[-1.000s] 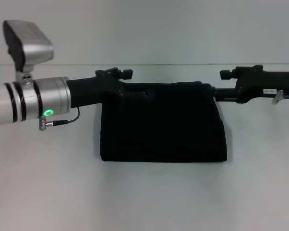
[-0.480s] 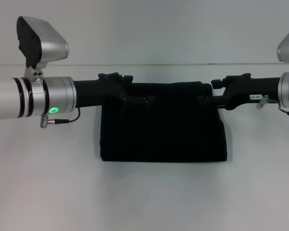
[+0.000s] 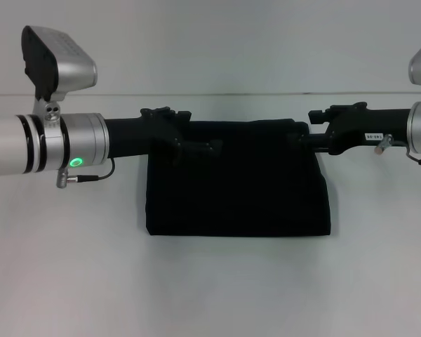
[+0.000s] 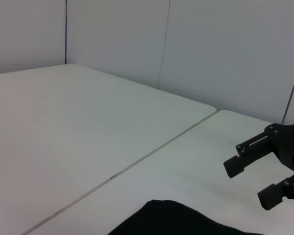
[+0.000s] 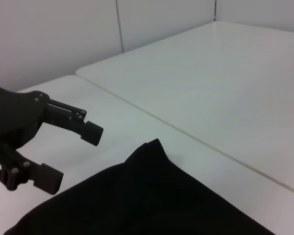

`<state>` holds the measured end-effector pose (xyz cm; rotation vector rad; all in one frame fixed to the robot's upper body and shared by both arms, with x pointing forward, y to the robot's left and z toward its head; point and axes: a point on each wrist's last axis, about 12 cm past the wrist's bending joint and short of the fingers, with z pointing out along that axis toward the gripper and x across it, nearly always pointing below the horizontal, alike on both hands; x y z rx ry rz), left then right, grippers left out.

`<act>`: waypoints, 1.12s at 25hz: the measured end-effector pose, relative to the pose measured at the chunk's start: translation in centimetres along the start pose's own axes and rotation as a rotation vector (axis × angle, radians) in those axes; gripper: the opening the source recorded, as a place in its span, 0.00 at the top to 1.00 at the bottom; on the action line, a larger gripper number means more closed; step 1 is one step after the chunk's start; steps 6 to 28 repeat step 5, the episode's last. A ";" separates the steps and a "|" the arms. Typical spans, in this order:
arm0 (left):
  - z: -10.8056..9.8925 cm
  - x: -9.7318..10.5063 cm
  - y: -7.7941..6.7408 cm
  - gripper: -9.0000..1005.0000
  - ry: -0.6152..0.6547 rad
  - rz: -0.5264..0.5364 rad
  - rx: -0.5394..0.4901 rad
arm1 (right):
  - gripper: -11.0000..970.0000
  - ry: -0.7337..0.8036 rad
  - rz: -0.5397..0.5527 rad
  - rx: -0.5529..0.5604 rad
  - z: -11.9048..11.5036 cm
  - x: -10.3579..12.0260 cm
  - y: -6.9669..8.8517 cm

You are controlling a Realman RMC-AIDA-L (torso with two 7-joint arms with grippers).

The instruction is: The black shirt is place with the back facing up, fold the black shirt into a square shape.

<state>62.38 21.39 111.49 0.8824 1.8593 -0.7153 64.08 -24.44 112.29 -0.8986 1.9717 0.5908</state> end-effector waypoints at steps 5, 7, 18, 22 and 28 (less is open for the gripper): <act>0.0 0.0 0.0 0.05 0.000 -0.001 -0.001 | 0.23 -0.006 0.004 -0.005 -0.1 0.0 0.1; 0.0 0.0 0.0 0.05 0.000 -0.001 -0.001 | 0.23 -0.006 0.004 -0.005 -0.1 0.0 0.1; 0.0 0.0 0.0 0.05 0.000 -0.001 -0.001 | 0.23 -0.006 0.004 -0.005 -0.1 0.0 0.1; 0.0 0.0 0.0 0.05 0.000 -0.001 -0.001 | 0.23 -0.006 0.004 -0.005 -0.1 0.0 0.1; 0.0 0.0 0.0 0.05 0.000 -0.001 -0.001 | 0.23 -0.006 0.004 -0.005 -0.1 0.0 0.1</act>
